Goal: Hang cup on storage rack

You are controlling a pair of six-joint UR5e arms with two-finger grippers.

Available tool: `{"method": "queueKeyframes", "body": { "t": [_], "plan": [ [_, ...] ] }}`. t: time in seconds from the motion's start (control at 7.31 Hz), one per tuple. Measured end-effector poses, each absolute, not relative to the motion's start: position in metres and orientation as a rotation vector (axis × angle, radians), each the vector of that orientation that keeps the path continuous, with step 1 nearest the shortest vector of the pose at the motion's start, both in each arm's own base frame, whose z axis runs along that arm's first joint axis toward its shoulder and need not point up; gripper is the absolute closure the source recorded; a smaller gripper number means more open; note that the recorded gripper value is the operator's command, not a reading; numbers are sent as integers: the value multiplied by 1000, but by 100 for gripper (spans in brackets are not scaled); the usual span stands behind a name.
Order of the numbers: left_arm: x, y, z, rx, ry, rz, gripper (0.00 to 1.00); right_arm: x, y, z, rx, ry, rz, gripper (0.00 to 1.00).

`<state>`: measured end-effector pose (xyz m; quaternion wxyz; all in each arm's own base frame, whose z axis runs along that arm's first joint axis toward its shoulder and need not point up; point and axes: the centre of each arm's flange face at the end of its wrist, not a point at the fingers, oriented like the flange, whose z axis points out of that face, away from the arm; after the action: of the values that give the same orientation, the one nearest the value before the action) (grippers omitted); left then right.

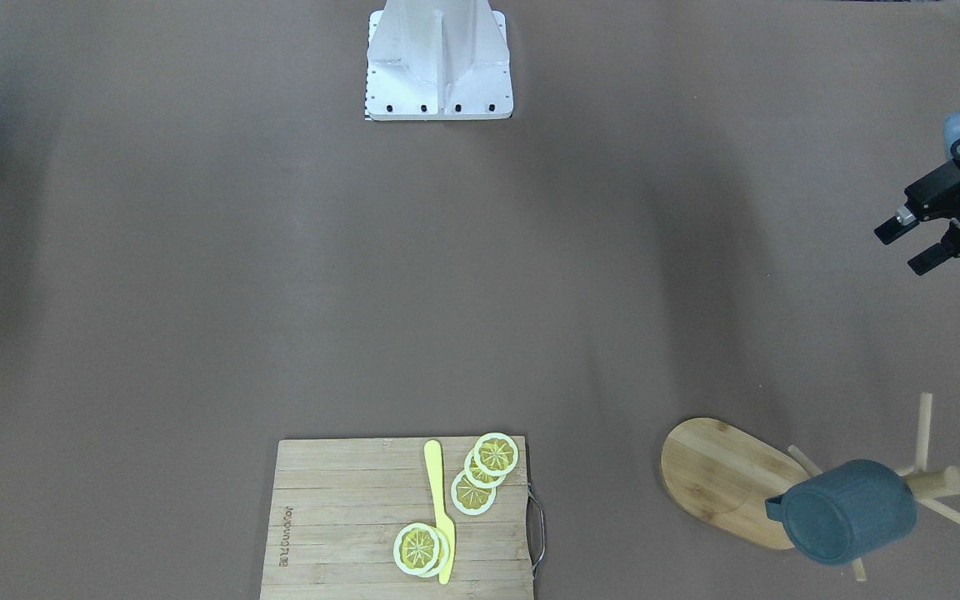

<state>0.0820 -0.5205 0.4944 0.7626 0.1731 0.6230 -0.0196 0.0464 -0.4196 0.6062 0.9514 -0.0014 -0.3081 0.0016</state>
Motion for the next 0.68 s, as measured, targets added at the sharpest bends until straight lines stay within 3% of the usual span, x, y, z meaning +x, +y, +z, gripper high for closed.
{"method": "queueKeyframes", "body": {
  "t": [0.68],
  "plan": [
    [7, -548, 575, 454, 941, 153, 1, 49, -412, 611, -13, -647, 10, 0]
  ]
}}
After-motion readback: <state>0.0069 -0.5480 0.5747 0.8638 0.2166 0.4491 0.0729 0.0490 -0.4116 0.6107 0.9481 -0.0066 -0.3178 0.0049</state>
